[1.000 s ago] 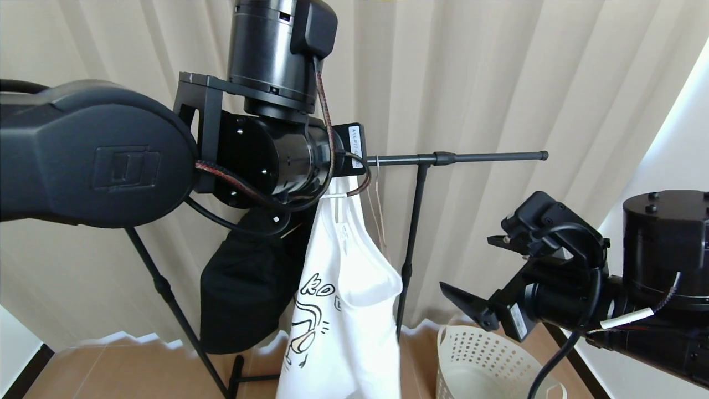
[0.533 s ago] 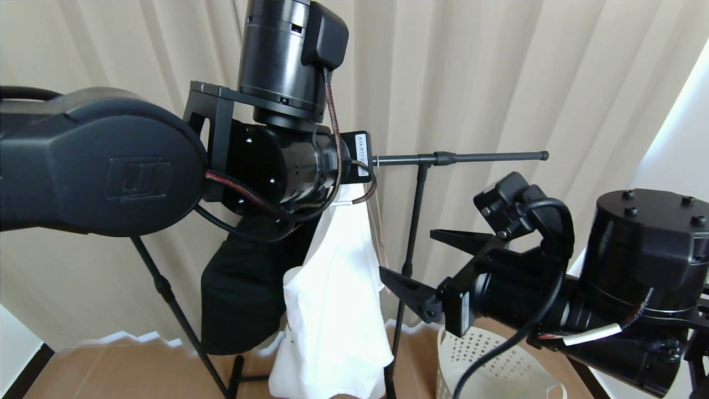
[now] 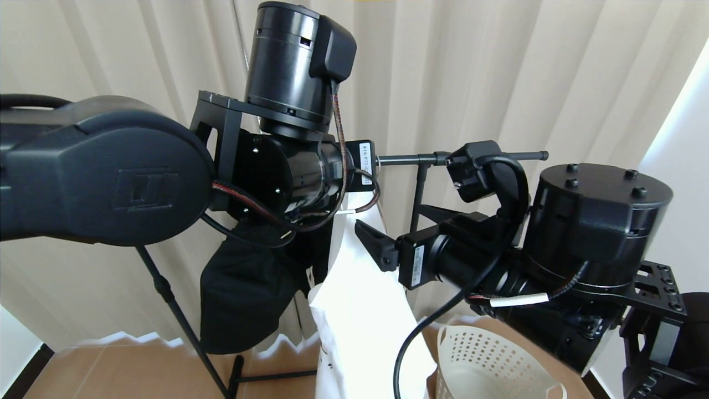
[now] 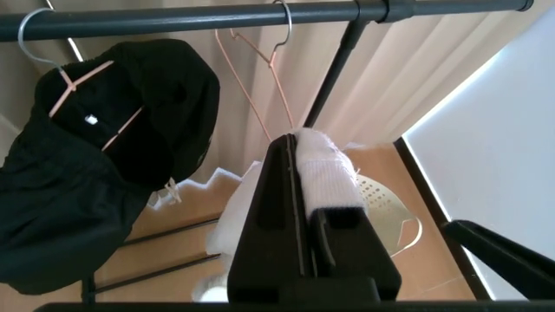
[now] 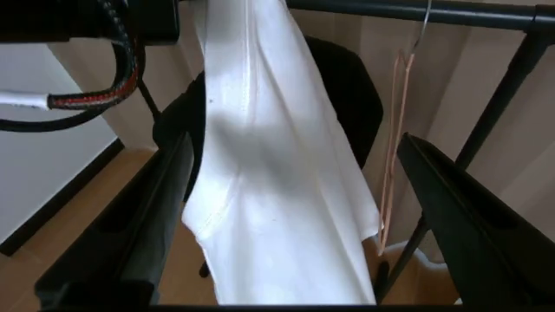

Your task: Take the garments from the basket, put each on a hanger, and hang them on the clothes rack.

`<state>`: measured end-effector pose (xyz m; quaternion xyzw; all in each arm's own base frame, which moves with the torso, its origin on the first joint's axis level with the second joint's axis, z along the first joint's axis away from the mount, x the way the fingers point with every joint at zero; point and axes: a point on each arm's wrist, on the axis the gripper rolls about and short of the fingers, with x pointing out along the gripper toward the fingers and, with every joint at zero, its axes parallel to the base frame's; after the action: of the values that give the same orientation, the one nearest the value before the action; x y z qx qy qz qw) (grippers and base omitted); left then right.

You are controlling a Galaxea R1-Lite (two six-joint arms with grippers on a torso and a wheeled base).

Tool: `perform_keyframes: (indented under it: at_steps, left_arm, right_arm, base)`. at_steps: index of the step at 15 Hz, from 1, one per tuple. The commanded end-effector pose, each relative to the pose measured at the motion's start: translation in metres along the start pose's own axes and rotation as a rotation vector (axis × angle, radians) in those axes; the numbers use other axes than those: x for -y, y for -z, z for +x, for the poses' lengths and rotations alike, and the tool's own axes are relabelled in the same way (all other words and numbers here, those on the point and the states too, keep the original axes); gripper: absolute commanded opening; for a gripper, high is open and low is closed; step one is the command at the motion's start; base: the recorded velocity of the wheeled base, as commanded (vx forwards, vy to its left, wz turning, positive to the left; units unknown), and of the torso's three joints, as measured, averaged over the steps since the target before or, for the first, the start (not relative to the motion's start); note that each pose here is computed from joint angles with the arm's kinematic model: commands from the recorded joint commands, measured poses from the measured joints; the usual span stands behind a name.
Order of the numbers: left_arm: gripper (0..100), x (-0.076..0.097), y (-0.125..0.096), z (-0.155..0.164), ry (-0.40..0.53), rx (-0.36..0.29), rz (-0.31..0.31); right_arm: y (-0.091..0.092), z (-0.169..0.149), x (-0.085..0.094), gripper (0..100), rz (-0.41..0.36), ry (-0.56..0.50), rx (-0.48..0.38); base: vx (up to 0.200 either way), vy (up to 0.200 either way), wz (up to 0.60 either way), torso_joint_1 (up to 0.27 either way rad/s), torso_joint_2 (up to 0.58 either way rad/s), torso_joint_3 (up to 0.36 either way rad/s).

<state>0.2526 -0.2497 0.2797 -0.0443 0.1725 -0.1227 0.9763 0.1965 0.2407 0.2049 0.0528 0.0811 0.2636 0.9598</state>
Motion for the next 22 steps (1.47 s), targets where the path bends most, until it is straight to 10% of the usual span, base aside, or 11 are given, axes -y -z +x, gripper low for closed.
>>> perform_keyframes:
  at_steps: [1,13,22]
  left_arm:
    - [0,0.000,0.004,0.002,-0.016,-0.008,0.009]
    - [0,0.001,0.008,-0.004,-0.023,-0.012,0.016]
    - [0,-0.008,0.009,-0.011,-0.036,-0.018,0.015]
  right_arm:
    - [-0.001,0.009,-0.009,100,0.027,0.004,0.010]
    - [0.011,0.041,-0.007,100,0.020,0.189,0.014]
    - [0.040,0.039,0.029,100,-0.176,0.275,-0.111]
  base:
    - [0.000,0.000,0.00,0.000,0.00,0.000]
    - [0.000,0.000,0.00,0.000,0.00,0.000]
    - [0.000,0.000,0.00,0.000,0.00,0.000]
